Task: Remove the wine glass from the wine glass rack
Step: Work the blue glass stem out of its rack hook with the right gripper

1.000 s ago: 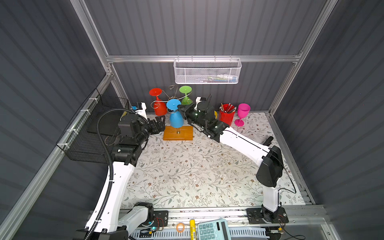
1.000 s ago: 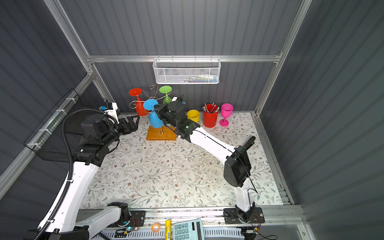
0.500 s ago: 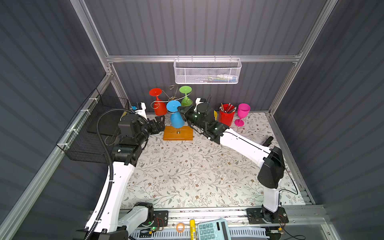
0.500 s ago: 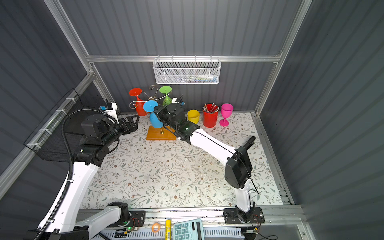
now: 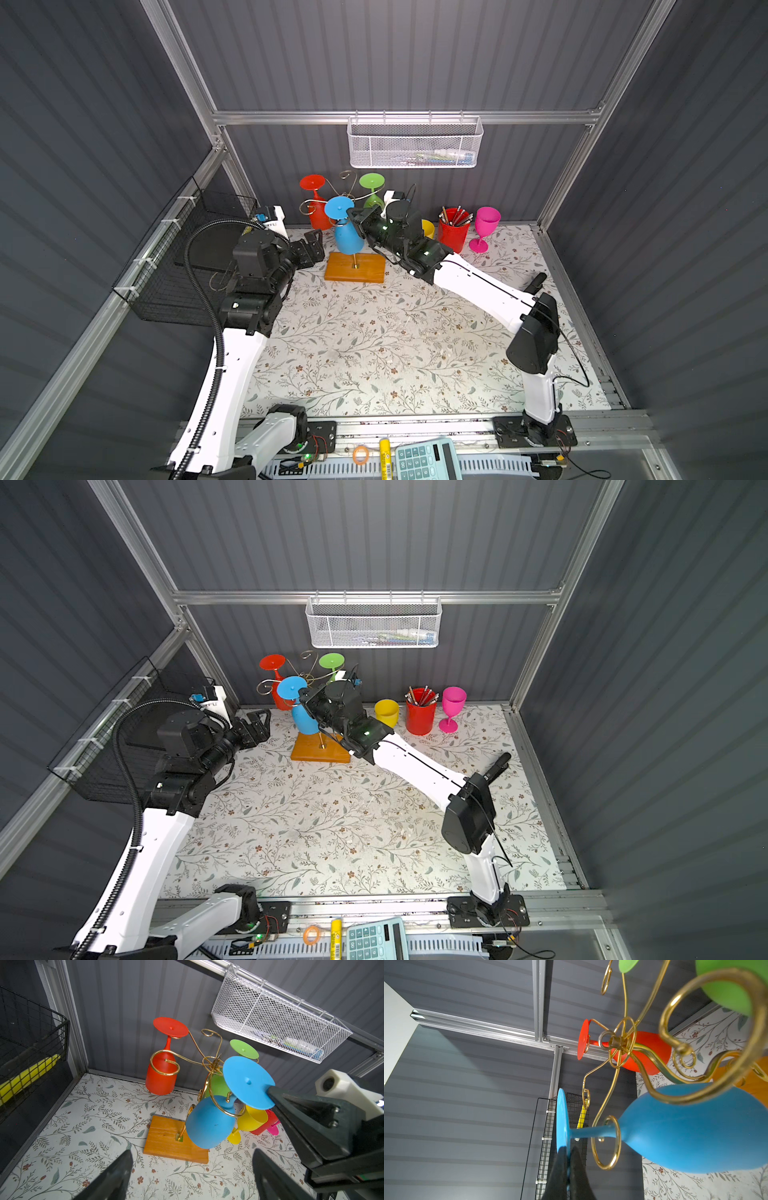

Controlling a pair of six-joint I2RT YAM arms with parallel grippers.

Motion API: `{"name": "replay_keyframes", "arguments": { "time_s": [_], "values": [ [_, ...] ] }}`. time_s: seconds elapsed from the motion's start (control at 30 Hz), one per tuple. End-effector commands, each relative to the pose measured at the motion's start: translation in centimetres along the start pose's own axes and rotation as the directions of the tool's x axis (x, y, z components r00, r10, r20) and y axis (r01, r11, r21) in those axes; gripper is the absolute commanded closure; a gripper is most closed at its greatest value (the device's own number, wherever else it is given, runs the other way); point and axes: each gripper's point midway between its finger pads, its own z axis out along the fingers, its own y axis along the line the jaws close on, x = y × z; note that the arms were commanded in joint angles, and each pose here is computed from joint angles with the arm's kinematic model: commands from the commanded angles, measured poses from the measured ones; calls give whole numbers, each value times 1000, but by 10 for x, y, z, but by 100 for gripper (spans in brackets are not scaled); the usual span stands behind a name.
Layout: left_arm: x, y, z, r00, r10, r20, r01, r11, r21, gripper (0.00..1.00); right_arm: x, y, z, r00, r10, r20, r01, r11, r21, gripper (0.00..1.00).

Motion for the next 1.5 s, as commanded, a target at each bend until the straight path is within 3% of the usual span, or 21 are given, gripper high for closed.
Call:
{"name": "replay_keyframes", "arguments": {
  "time_s": [0.0, 0.87, 1.47],
  "values": [
    [1, 2, -3, 1000, 23, 0, -23, 1000, -10, 10, 5, 4, 6, 1000, 1, -17, -1, 1000, -17, 100],
    [-1, 11, -6, 1000, 27, 15, -27, 998, -60, 10, 19, 10, -20, 999, -30, -36, 29, 999, -17, 100],
    [-3, 12, -9, 999, 30, 26, -28, 998, -63, 10, 28, 16, -1, 998, -28, -55, 27, 999, -19, 100]
  ]
}}
